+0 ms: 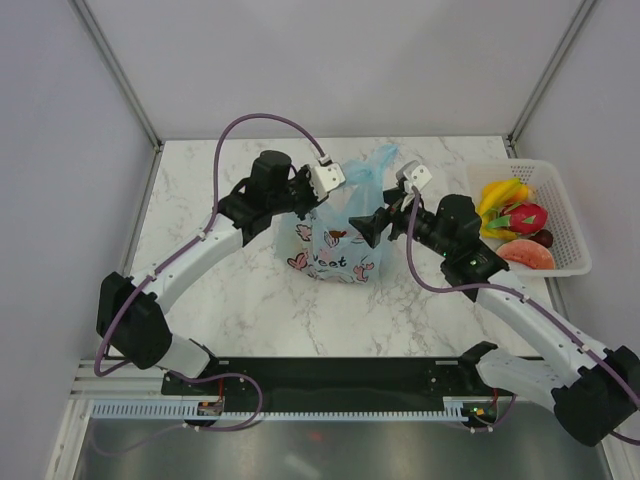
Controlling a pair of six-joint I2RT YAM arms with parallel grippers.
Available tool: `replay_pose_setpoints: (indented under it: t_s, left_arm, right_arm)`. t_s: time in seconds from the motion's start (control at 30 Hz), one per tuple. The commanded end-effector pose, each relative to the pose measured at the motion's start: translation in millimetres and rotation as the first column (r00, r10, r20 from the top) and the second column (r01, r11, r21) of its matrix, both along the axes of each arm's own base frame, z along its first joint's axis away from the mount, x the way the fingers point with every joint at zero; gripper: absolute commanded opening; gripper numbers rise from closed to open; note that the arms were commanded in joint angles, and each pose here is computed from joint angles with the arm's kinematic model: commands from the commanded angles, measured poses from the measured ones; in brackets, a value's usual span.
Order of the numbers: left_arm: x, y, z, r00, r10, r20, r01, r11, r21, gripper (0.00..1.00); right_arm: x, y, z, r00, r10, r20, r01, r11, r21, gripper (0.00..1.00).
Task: Place the fake fruits into the plastic bag and tie a complex knot
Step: Adjust the plastic bag at the center of the board.
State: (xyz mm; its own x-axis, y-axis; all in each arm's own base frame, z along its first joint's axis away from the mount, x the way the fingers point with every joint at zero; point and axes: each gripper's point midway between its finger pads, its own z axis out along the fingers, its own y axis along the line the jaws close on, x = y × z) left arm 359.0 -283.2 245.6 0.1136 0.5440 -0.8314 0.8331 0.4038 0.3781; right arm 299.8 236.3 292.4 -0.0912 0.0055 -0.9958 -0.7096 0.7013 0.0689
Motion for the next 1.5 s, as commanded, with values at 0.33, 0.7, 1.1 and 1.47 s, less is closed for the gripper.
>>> replay_pose_setpoints:
  t_s: [0.33, 0.7, 1.1, 1.47]
  left_arm:
    - [3, 0, 23, 0.999, 0.017, 0.035, -0.015, 0.998, -0.064, 0.02]
    - [-3, 1, 26, 0.999, 0.004, 0.043, -0.001, 0.997, -0.072, 0.02]
    - [-4, -2, 27, 0.999, -0.011, 0.036, 0.014, 0.997, -0.078, 0.02]
    - [-4, -3, 27, 0.999, -0.013, 0.029, 0.015, 0.997, -0.077, 0.02]
  right_arm:
    - [-24, -8, 22, 0.909, 0.408, 0.082, -0.416, 0.89, 0.187, 0.98]
    - [-3, -3, 17, 0.859, 0.508, 0.068, -0.512, 0.847, 0.144, 0.98]
    - [3, 9, 22, 0.769, 0.629, 0.113, -0.638, 0.748, 0.183, 0.98]
    - [-2, 16, 25, 0.754, 0.646, 0.119, -0.656, 0.73, 0.19, 0.51]
